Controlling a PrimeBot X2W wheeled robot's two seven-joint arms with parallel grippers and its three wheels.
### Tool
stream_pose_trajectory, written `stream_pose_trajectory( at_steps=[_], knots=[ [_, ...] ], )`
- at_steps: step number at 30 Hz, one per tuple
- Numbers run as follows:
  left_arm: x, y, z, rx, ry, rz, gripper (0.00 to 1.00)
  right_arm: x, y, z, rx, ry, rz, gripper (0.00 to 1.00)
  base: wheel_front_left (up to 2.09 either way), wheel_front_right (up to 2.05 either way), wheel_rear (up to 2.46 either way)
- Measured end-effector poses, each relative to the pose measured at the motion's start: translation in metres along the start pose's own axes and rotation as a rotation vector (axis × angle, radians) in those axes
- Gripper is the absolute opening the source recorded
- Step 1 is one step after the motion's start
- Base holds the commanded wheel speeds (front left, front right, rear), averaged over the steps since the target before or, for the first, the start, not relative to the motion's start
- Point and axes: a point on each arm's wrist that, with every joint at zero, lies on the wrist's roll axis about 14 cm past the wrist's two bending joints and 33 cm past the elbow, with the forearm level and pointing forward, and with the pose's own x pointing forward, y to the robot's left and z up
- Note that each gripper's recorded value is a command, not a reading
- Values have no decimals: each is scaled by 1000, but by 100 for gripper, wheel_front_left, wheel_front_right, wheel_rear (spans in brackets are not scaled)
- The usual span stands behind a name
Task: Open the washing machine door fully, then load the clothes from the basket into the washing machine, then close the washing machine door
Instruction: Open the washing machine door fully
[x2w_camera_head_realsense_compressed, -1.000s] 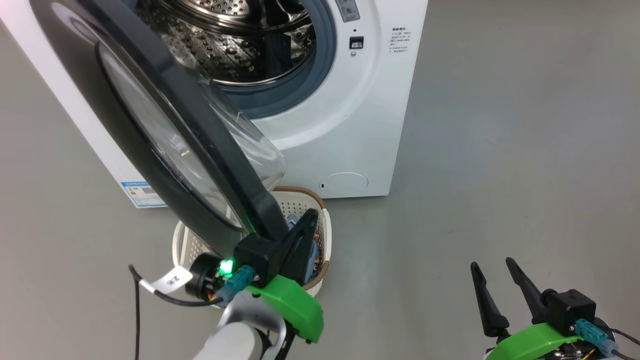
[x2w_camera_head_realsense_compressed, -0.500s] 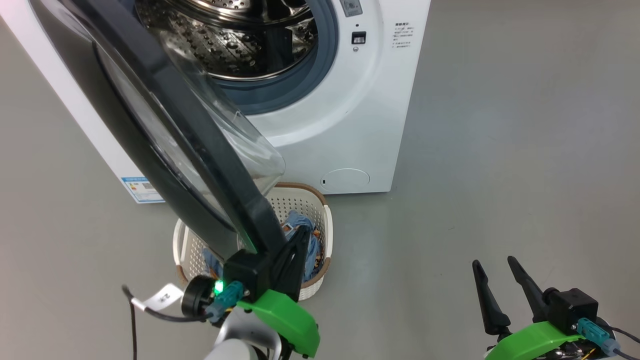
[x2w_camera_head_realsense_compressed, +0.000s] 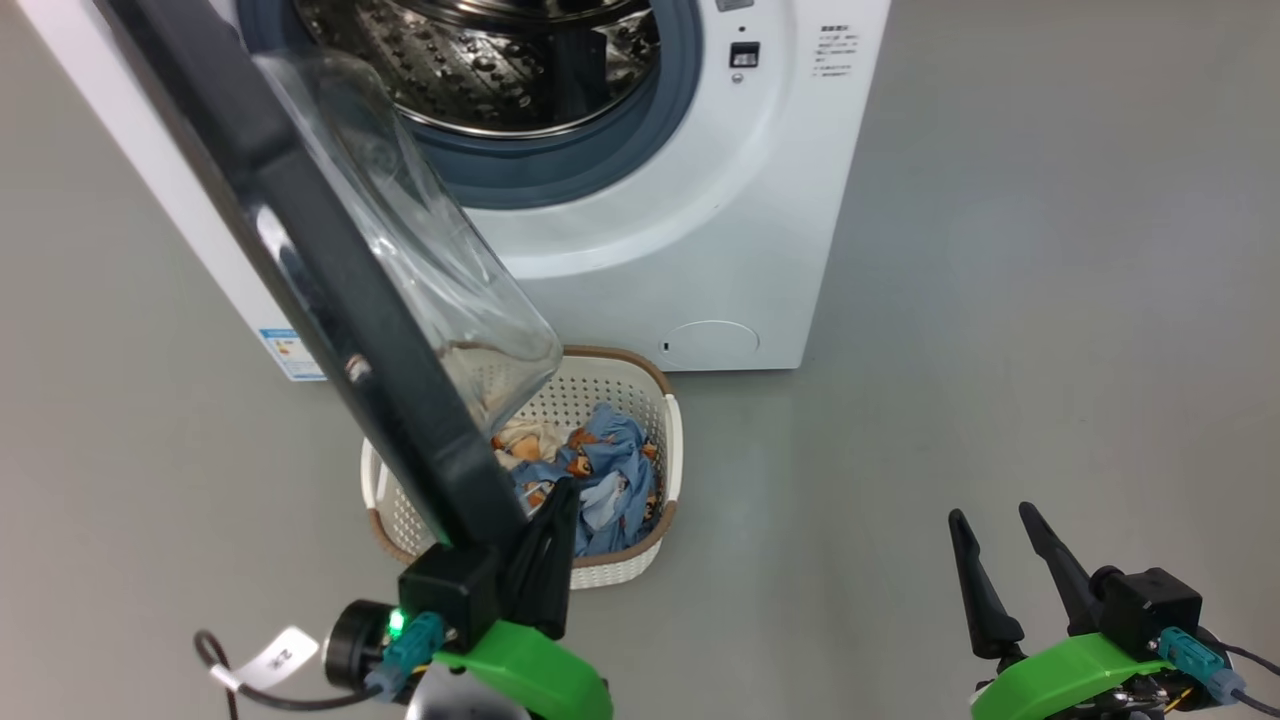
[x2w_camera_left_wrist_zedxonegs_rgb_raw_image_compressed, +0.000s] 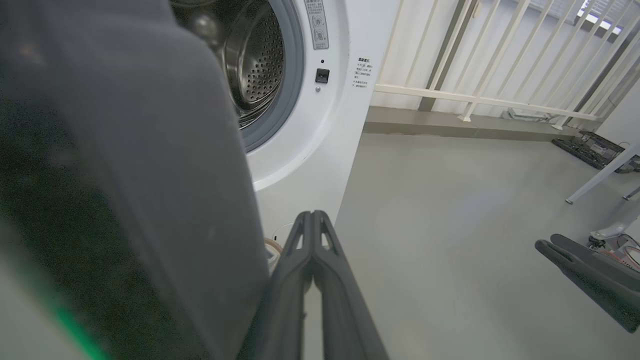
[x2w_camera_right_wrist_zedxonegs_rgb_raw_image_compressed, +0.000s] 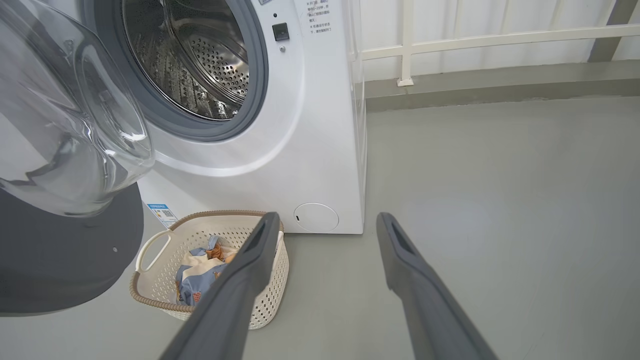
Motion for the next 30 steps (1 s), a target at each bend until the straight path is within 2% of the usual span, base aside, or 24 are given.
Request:
stream_pose_trajectory(
  at_steps=[16,30],
  knots=[
    [-37,43,4,-1,-25,184,0,17,25,-5,0,12,73,100,0,0,0],
    [-87,109,15,39,-72,439,0,30,61,2,-6,-1,174,100,0,0,0]
  ],
)
